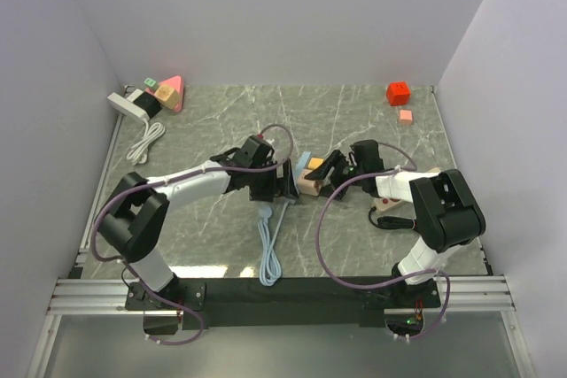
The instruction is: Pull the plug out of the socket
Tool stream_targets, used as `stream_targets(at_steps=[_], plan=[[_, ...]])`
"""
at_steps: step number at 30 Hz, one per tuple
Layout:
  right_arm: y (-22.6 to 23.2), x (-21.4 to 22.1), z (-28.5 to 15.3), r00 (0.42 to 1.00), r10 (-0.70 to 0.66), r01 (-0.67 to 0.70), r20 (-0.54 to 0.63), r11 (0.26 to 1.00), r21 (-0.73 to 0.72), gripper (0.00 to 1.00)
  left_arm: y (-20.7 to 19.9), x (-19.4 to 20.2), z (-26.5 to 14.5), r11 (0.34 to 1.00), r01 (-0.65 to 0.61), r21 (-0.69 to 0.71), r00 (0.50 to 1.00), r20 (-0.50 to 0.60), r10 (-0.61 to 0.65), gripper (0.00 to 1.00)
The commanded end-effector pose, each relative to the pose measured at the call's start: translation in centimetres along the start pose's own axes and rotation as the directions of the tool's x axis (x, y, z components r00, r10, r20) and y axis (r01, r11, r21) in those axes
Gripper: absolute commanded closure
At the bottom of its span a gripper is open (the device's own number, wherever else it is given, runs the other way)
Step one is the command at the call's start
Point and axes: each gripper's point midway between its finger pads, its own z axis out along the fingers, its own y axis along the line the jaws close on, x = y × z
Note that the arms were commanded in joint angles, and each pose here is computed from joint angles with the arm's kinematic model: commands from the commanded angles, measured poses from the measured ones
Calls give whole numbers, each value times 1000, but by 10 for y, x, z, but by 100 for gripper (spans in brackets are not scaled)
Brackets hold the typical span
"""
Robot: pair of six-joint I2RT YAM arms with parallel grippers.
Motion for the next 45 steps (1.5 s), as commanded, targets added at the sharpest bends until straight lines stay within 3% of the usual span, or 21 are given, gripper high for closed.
stream_targets(at_steps=[1,3,9,15,21,25,28,29,31,32,36,42,45], plan=[[27,-5,-11,997,-71,71,12,997,-29,100,7,-29,-12,990,-97,-100,990,94,107,8],[30,-4,-12,997,-74,74,4,997,-29,100,20,-28,1,979,-146,-145,986,61,156,11],[40,-4,-14,998,-63,62,-12,997,-45,100,7,-35,21,968,-243,-62,967,60,247,15],[48,-1,-14,998,-55,52,-39,997,-56,100,20,-34,41,966,-246,-84,967,50,251,16],[50,5,-14,995,-64,60,-74,997,-55,100,-3,-35,50,970,-242,31,968,79,239,19],[54,7,-14,995,-53,47,-84,996,-73,100,4,-21,65,972,-232,42,973,22,231,32],[57,5,-14,996,-53,47,-77,996,-76,100,8,-13,70,974,-222,52,975,4,222,55],[58,4,-14,996,-55,49,-72,996,-75,88,8,-12,71,975,-213,58,977,2,213,75],[56,2,-14,997,-55,51,-59,997,-66,63,11,-9,72,978,-203,55,979,-3,204,93],[55,0,-14,997,-52,49,-48,997,-62,43,11,-9,72,980,-191,55,981,-5,192,99],[52,-1,-13,999,-45,44,-14,996,-72,14,5,-10,67,983,-150,103,989,2,150,99],[56,-7,-10,1000,-12,15,27,992,-127,10,-11,-18,60,979,-120,163,993,21,118,99],[55,-11,-3,1000,-11,13,17,994,-111,19,-16,-19,57,977,-111,180,994,24,108,99]])
